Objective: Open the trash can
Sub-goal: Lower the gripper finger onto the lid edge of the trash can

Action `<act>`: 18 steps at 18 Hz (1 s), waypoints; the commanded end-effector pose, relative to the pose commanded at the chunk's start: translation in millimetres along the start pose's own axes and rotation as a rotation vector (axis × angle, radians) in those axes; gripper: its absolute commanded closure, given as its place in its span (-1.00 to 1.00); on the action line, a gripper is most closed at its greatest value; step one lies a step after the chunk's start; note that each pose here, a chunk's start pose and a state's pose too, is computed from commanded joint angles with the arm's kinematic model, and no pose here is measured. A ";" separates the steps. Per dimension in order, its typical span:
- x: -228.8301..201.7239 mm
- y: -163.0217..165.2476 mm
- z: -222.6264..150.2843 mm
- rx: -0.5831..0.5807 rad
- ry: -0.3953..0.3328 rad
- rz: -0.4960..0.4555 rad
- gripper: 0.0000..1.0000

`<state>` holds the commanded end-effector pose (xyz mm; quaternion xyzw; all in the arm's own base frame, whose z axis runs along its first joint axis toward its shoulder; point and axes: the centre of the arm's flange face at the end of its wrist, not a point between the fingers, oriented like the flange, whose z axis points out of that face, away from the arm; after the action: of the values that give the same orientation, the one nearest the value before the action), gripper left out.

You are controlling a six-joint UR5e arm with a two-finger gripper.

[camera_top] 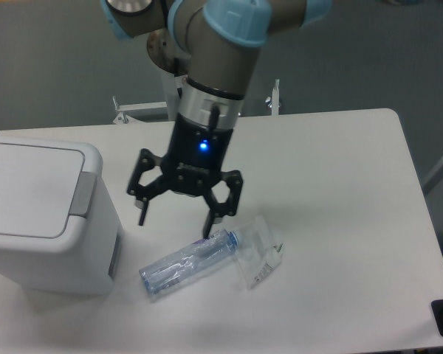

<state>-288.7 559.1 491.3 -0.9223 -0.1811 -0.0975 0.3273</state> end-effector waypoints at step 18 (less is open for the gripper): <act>46.9 45.9 8.6 -0.056 0.042 0.027 -1.00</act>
<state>-227.0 544.2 472.6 -0.9311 -0.1592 -0.1173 0.3065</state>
